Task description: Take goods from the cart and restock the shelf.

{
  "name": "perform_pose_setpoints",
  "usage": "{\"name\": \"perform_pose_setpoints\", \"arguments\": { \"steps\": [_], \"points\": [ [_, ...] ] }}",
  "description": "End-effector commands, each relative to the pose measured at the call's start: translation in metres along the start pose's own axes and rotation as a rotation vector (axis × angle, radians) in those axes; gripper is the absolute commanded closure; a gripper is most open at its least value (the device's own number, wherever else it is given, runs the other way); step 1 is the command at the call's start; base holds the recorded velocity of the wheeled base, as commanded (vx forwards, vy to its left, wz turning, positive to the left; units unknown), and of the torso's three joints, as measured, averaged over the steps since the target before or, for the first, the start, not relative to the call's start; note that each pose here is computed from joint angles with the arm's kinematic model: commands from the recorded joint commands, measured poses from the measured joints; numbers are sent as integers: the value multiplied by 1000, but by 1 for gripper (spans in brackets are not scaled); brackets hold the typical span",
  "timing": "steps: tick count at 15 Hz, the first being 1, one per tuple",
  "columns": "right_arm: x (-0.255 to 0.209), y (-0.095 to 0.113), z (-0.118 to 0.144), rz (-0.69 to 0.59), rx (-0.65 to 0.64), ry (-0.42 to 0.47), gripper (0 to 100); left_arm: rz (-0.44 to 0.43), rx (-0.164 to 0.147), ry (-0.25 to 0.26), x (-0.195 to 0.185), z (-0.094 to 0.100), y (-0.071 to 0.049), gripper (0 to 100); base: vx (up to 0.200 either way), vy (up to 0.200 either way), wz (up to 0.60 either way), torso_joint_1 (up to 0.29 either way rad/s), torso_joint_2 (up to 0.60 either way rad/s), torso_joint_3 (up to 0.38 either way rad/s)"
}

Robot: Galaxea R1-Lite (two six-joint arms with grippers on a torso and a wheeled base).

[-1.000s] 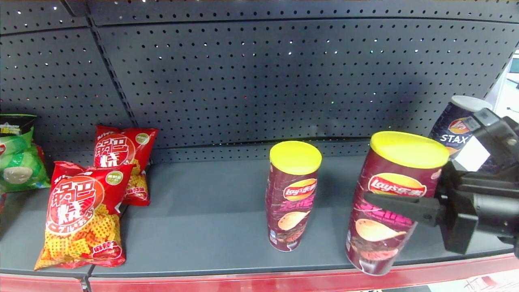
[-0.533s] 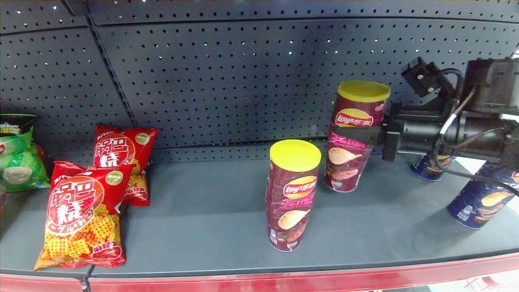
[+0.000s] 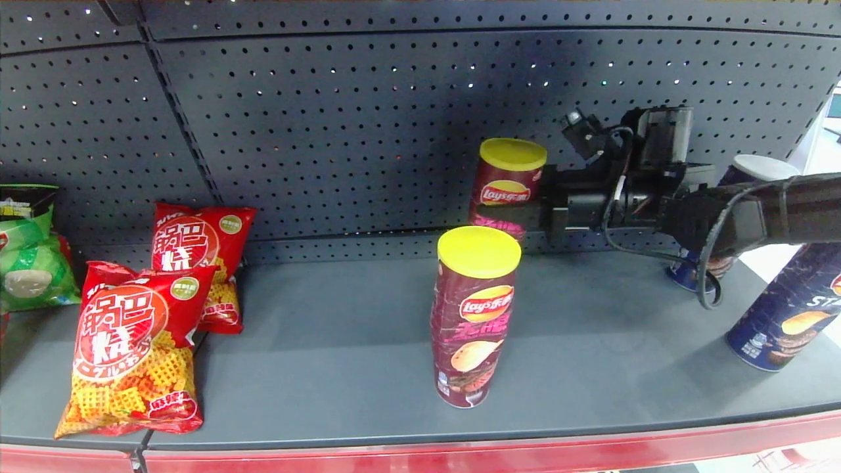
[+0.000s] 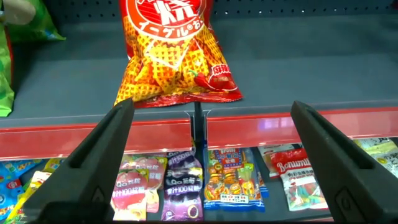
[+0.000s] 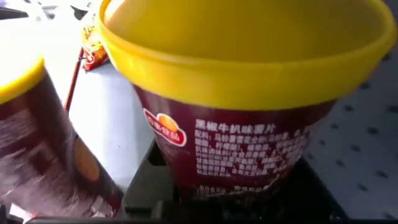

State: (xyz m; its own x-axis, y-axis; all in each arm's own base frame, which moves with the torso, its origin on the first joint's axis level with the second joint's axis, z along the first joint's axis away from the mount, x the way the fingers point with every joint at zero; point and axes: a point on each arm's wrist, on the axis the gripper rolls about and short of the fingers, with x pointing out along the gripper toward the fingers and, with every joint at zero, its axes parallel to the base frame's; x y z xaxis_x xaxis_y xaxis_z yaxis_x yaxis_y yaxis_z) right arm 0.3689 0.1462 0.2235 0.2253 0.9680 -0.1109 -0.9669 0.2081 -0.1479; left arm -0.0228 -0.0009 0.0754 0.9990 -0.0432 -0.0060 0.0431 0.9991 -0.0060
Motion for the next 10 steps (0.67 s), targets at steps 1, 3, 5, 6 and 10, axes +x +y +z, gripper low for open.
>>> {"name": "perform_pose_setpoints", "arguments": {
  "steps": [1, 3, 5, 6, 10],
  "points": [
    [20, -4, -11, 34, 28, 4, 100, 0, 0, 0, 0, 0, 0, 0, 0, 0, 0, 0, 0, 0],
    [28, -5, -9, 51, 38, -6, 100, 0, 0, 0, 0, 0, 0, 0, 0, 0, 0, 0, 0, 0],
    [30, -3, -11, 77, 58, -7, 100, 0, 0, 0, 0, 0, 0, 0, 0, 0, 0, 0, 0, 0],
    [35, -1, -12, 89, 59, -7, 100, 0, 0, 0, 0, 0, 0, 0, 0, 0, 0, 0, 0, 0],
    [46, 2, -20, 113, 76, 3, 100, 0, 0, 0, 0, 0, 0, 0, 0, 0, 0, 0, 0, 0]
  ]
}}
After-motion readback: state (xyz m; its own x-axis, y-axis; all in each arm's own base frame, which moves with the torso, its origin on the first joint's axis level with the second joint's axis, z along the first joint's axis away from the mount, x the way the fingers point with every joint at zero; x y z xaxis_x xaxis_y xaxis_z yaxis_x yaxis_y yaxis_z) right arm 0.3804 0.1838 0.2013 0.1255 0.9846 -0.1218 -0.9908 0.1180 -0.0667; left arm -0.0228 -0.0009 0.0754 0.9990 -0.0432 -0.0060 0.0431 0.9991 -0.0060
